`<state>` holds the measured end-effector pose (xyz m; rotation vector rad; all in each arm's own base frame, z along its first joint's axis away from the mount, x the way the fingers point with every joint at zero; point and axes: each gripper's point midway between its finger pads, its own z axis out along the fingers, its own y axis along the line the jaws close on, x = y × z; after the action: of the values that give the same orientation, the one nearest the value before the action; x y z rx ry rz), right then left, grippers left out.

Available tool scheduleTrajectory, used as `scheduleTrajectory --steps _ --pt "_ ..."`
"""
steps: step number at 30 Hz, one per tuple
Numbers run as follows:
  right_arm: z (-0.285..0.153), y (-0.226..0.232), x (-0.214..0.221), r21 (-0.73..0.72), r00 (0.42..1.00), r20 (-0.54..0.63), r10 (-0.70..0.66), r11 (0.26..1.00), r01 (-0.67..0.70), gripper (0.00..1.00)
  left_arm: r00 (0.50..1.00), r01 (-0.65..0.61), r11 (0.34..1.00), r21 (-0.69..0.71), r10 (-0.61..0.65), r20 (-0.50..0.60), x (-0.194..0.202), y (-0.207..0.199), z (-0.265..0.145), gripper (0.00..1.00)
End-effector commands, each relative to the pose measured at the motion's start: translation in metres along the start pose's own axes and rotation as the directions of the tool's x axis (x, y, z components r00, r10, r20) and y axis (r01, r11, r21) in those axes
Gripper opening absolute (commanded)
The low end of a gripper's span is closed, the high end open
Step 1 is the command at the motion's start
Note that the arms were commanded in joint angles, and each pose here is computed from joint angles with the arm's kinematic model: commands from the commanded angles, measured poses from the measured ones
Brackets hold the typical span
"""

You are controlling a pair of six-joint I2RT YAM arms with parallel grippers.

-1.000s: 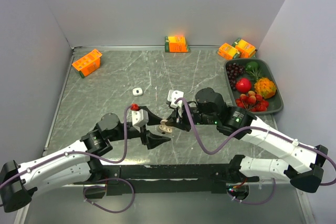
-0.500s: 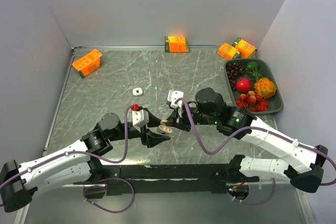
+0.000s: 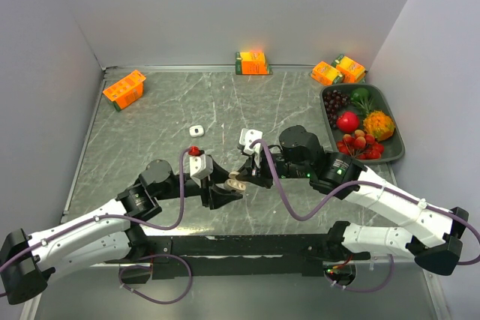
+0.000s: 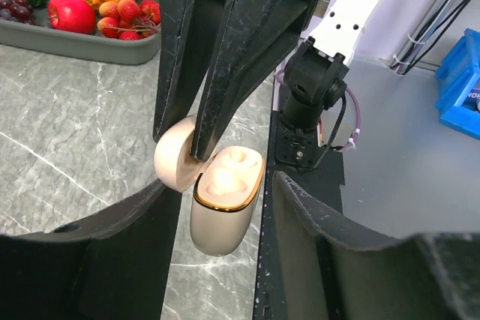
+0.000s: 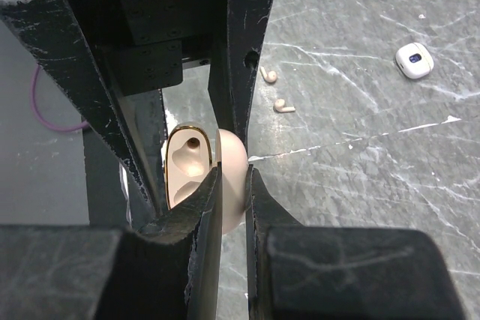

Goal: Insert the wireless bluetooth earbuds into the charging case
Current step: Adjust the charging case.

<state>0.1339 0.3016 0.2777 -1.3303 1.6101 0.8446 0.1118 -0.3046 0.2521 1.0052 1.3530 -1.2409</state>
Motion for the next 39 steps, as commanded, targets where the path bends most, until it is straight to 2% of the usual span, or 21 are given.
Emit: scheduleTrajectory --steps 1,3,9,14,16,17,18,19,22,23,26,29,31,34,37,39 --pt "-0.010 0.001 -0.027 0.007 0.996 0.086 -0.032 0.999 0.031 0.00 0.999 -0.018 1.000 0.010 0.018 0.045 -0.011 -0.003 -0.001 0.54" --pt "-0.010 0.002 -0.026 0.008 0.996 0.083 -0.031 0.999 0.031 0.00 0.999 -0.018 1.000 0.010 0.018 0.045 -0.010 -0.003 -0.001 0.51" --pt "-0.010 0.000 -0.025 0.014 0.996 0.082 -0.029 1.000 0.028 0.00 0.999 -0.017 1.000 0.012 0.016 0.047 -0.009 -0.003 -0.002 0.30" --pt "-0.009 0.001 -0.025 0.006 0.996 0.080 -0.027 1.000 0.026 0.00 0.998 -0.019 1.000 -0.007 0.020 0.063 -0.012 -0.001 -0.005 0.33" --pt "-0.008 0.002 -0.024 0.002 0.997 0.078 -0.023 1.000 0.023 0.00 0.998 -0.024 1.000 -0.009 0.024 0.063 -0.013 -0.001 -0.005 0.31" --pt "-0.007 0.002 -0.024 0.002 0.997 0.076 -0.021 1.000 0.021 0.00 0.998 -0.027 1.000 -0.010 0.028 0.061 -0.012 -0.001 -0.005 0.26" --pt "-0.008 0.002 -0.025 0.002 0.997 0.079 -0.019 1.000 0.019 0.00 0.998 -0.027 1.000 -0.010 0.028 0.058 -0.011 -0.001 -0.005 0.07" --pt "-0.007 0.002 -0.026 0.004 0.997 0.082 -0.009 1.000 0.009 0.00 0.998 -0.026 0.999 -0.022 0.027 0.061 -0.011 0.002 -0.005 0.01" --pt "-0.006 0.002 -0.028 0.004 0.996 0.086 0.007 1.000 -0.008 0.25 0.997 -0.022 0.999 -0.029 0.024 0.073 -0.009 0.003 -0.006 0.01" --pt "-0.007 0.001 -0.029 0.009 0.996 0.088 0.014 1.000 -0.015 0.38 0.996 -0.021 0.999 -0.041 0.024 0.080 -0.011 0.004 -0.007 0.01" --pt "-0.009 -0.004 -0.037 0.041 0.992 0.117 0.045 0.998 -0.050 0.57 0.995 -0.019 0.997 -0.079 0.026 0.093 -0.010 0.010 -0.009 0.01" --pt "-0.016 -0.009 -0.052 0.079 0.980 0.180 0.082 0.992 -0.097 0.69 0.992 -0.012 0.991 -0.135 0.029 0.123 -0.013 0.018 -0.014 0.01" --pt "-0.024 -0.013 -0.064 0.108 0.965 0.237 0.109 0.985 -0.138 0.96 0.991 0.002 0.987 -0.162 0.020 0.135 -0.011 0.022 -0.017 0.01" --pt "-0.035 -0.038 -0.067 0.222 0.933 0.301 0.198 0.937 -0.270 0.99 0.981 0.032 0.966 -0.256 0.019 0.194 -0.021 0.034 -0.029 0.01" --pt "-0.034 -0.072 -0.034 0.327 0.890 0.300 0.342 0.840 -0.433 0.99 0.967 0.067 0.932 -0.357 0.028 0.255 -0.032 0.046 -0.046 0.01" --pt "-0.025 -0.092 -0.003 0.363 0.834 0.284 0.473 0.752 -0.550 0.98 0.964 0.085 0.899 -0.430 0.035 0.262 -0.032 0.056 -0.058 0.01"
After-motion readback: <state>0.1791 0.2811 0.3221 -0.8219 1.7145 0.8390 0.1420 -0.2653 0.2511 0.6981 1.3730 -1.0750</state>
